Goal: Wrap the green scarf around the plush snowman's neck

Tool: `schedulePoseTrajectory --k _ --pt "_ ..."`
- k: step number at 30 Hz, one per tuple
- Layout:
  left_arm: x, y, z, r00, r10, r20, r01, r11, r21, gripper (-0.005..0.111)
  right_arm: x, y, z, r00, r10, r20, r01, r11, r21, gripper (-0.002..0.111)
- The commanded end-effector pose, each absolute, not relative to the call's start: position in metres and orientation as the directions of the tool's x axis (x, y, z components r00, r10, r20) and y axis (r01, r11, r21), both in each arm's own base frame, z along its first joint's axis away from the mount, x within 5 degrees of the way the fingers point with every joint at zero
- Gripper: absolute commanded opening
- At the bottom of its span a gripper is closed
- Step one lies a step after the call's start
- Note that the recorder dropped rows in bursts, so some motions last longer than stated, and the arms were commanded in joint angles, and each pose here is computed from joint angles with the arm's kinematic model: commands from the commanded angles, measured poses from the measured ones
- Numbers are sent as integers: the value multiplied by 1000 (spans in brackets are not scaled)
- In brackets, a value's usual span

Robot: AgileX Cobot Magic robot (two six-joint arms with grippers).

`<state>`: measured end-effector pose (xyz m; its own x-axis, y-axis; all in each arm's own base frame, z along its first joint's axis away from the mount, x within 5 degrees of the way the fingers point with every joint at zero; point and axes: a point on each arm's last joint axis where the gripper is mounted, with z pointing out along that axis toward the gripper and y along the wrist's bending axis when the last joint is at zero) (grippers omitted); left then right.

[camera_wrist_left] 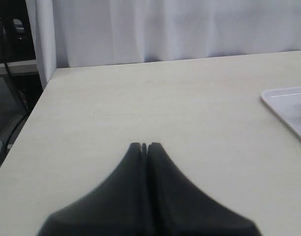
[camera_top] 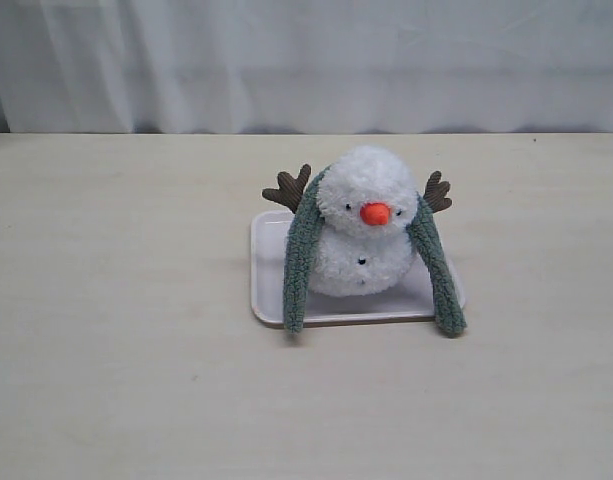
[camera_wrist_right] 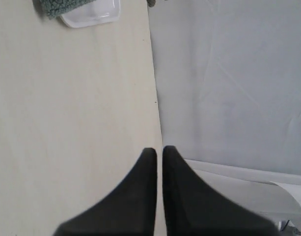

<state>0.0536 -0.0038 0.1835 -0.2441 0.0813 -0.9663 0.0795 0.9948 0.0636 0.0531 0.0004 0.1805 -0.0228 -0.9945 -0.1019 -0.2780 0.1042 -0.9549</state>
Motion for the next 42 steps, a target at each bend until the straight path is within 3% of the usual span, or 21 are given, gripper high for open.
schedulePoseTrajectory --k 1,4,8,10,31,37,42 --pt "54 -4 184 -228 81 -970 86 994 62 0 53 1 180 -115 -899 -423 -255 439 -862 4" --pt "54 -4 184 -228 81 -970 86 994 62 0 53 1 180 -215 -618 -756 -180 786 -592 4" --pt "54 -4 184 -228 81 -970 86 994 62 0 53 2 180 -269 -214 -939 -81 977 -200 4" --pt "54 -4 184 -228 81 -970 86 994 62 0 53 2 181 -261 -122 -958 -57 992 -111 4" --pt "54 -4 184 -228 81 -970 86 994 62 0 53 2 181 -260 -103 -960 -52 994 -93 4" --pt "54 -4 184 -228 81 -970 86 994 62 0 53 8 183 -262 180 -948 -35 980 196 4" --pt "54 -4 184 -228 81 -970 86 994 62 0 52 9 180 -294 207 -933 -39 973 229 4"
